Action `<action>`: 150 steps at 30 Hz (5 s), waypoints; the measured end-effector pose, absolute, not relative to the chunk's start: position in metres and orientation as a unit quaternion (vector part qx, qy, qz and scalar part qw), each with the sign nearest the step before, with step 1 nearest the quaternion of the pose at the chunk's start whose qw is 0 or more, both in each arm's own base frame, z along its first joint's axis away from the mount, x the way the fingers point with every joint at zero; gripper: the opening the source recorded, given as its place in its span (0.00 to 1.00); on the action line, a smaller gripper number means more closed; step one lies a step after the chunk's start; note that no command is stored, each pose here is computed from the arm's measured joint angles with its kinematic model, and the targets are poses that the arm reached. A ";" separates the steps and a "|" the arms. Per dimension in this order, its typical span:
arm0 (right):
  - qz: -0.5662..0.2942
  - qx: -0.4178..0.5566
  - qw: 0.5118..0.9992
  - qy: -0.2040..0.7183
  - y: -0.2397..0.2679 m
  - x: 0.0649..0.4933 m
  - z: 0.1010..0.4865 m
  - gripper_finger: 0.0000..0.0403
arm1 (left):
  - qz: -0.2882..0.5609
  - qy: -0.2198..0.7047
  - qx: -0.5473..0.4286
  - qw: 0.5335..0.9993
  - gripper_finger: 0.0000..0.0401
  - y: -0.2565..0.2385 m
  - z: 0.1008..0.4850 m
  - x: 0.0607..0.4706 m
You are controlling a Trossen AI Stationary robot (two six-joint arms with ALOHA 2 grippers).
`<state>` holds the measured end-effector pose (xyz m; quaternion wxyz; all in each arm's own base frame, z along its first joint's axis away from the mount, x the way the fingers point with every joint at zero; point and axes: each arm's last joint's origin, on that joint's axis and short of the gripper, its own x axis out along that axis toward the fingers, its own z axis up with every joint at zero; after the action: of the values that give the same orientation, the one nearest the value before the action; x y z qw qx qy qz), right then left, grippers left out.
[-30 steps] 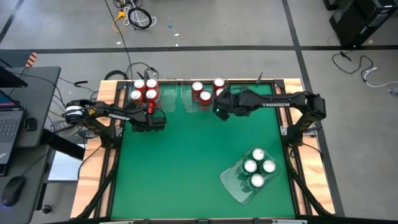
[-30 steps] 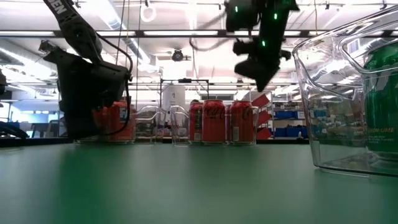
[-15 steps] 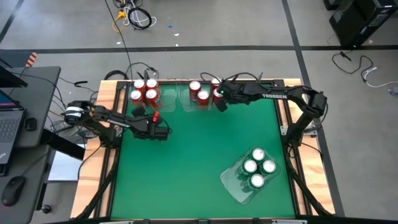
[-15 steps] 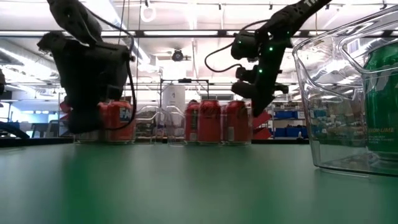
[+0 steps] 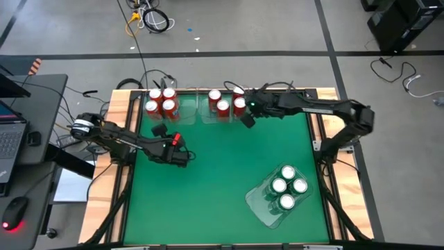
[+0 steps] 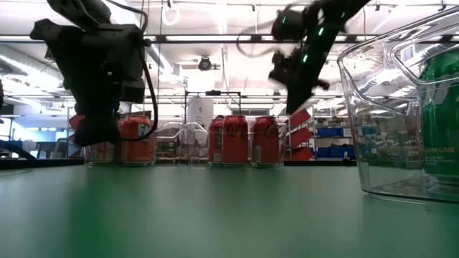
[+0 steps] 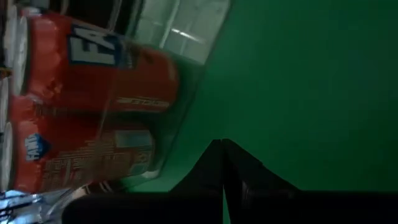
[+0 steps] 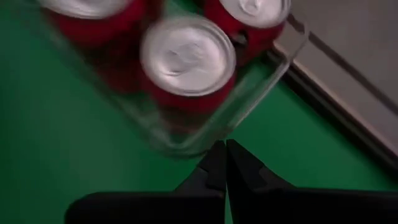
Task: Sort soda cans
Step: Adjust the top right transparent bin, then move the bottom transparent bin to the top right of the table
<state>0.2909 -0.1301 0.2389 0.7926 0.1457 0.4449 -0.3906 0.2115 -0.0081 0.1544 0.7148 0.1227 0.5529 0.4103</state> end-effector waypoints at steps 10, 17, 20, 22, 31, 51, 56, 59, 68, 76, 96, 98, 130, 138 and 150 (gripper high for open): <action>-0.102 0.083 0.884 0.448 -0.013 0.267 0.302 0.00 | 0.276 0.577 0.105 0.761 0.00 -0.036 0.151 0.220; 0.036 0.068 0.871 0.486 0.067 0.269 0.289 0.03 | 0.163 0.544 0.106 0.816 0.00 -0.052 0.152 0.237; 0.056 0.055 0.855 0.512 0.090 0.273 0.274 0.09 | 0.152 0.538 0.113 0.822 0.00 -0.053 0.153 0.239; 0.063 0.045 0.844 0.531 0.102 0.277 0.263 0.15 | 0.147 0.540 0.120 0.820 0.00 -0.053 0.153 0.238; 0.076 0.033 0.800 0.595 0.120 0.287 0.226 0.41 | 0.140 0.542 0.130 0.818 0.00 -0.052 0.153 0.238; 0.009 -0.029 0.775 0.631 0.079 0.291 0.219 0.02 | 0.141 0.542 0.128 0.819 0.00 -0.052 0.153 0.239; -0.026 -0.032 0.772 0.635 0.058 0.294 0.219 0.09 | 0.141 0.541 0.127 0.819 0.00 -0.053 0.153 0.239; -0.056 -0.036 0.763 0.643 0.044 0.294 0.218 0.09 | 0.142 0.542 0.127 0.819 0.00 -0.052 0.153 0.238; -0.115 -0.062 0.718 0.683 0.010 0.286 0.218 0.06 | 0.146 0.541 0.120 0.819 0.00 -0.052 0.153 0.238; -0.167 -0.057 0.681 0.711 -0.015 0.277 0.219 0.08 | 0.147 0.542 0.120 0.819 0.00 -0.052 0.152 0.238; -0.234 0.010 0.707 0.667 -0.049 0.289 0.255 0.50 | 0.143 0.544 0.112 0.819 0.00 -0.053 0.152 0.238; -0.223 0.021 0.721 0.656 -0.047 0.293 0.263 0.54 | 0.143 0.544 0.112 0.819 0.00 -0.053 0.152 0.238; -0.202 0.220 0.767 0.568 0.117 0.280 0.211 0.01 | 0.143 0.568 0.097 0.805 0.00 -0.052 0.150 0.233; -0.264 0.193 0.740 0.588 0.105 0.269 0.204 0.00 | 0.143 0.568 0.096 0.805 0.00 -0.052 0.150 0.233; -0.337 0.077 0.688 0.637 0.079 0.251 0.205 0.00 | 0.144 0.567 0.095 0.805 0.00 -0.052 0.150 0.233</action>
<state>0.2512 0.0794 0.2052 0.6883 0.0775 0.6374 -0.3375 0.2329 -0.0522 0.1504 0.8052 0.0946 0.5674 0.1444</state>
